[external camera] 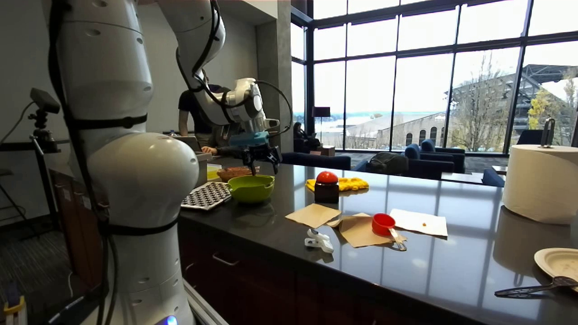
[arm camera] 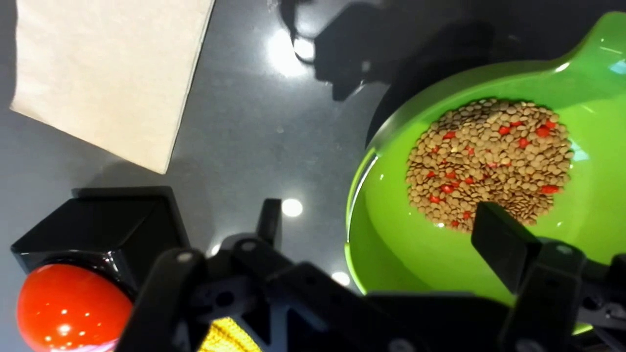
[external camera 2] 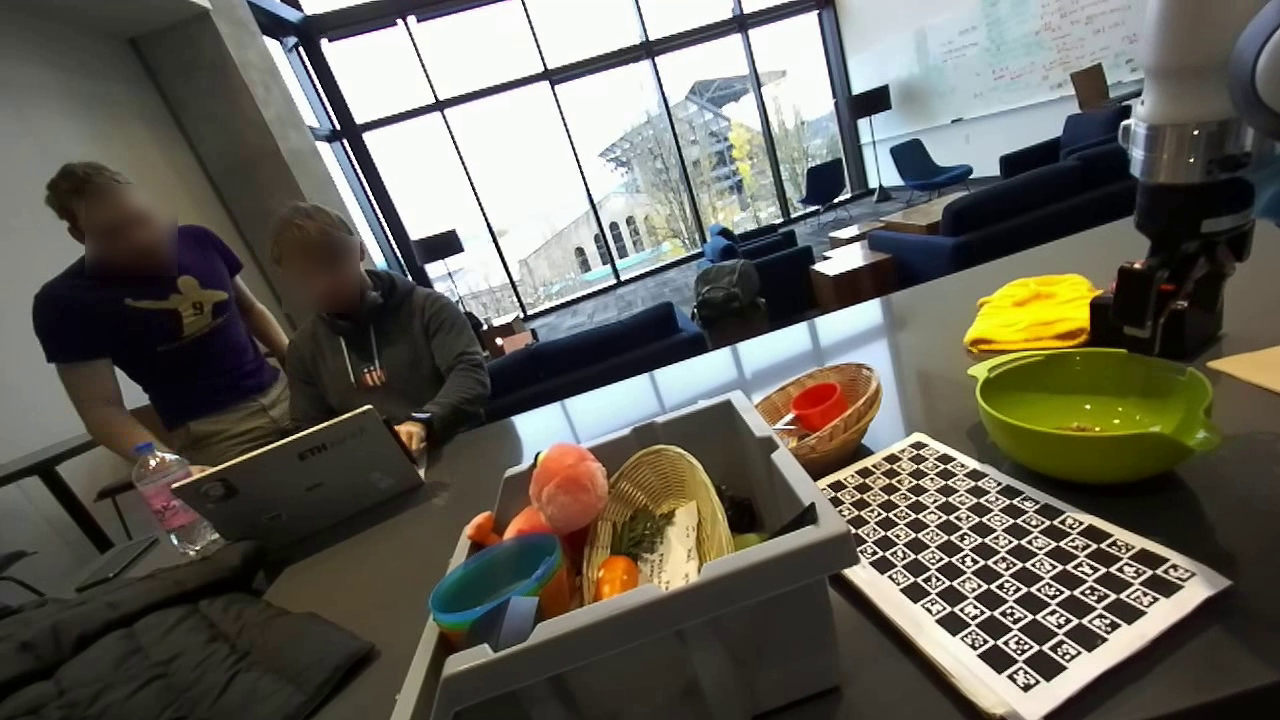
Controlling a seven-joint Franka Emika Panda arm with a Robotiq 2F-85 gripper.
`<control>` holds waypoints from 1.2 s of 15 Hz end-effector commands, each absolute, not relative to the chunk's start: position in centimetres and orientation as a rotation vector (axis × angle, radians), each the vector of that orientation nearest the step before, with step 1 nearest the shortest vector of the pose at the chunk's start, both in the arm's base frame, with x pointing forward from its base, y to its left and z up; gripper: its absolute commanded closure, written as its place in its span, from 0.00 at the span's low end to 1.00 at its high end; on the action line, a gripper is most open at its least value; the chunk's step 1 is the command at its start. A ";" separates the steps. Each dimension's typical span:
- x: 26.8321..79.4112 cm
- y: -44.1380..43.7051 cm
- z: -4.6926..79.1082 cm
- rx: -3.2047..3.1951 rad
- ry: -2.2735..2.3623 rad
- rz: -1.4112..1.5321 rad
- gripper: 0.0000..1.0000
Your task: Move the green bowl to the right
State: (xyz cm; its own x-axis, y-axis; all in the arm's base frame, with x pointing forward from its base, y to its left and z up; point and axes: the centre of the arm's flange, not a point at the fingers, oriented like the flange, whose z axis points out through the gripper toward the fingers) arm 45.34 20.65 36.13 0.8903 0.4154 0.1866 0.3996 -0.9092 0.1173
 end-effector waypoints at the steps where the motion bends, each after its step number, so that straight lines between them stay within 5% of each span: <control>1: 45.3 20.7 36.1 2.980 0.645 0.320 0.00; 18: 46.7 19.6 33.4 3.065 0.561 0.352 0.00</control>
State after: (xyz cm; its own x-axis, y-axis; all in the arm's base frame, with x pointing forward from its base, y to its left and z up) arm 46.07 19.48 34.14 0.9082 0.3620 0.2102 0.3543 -0.9321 0.0747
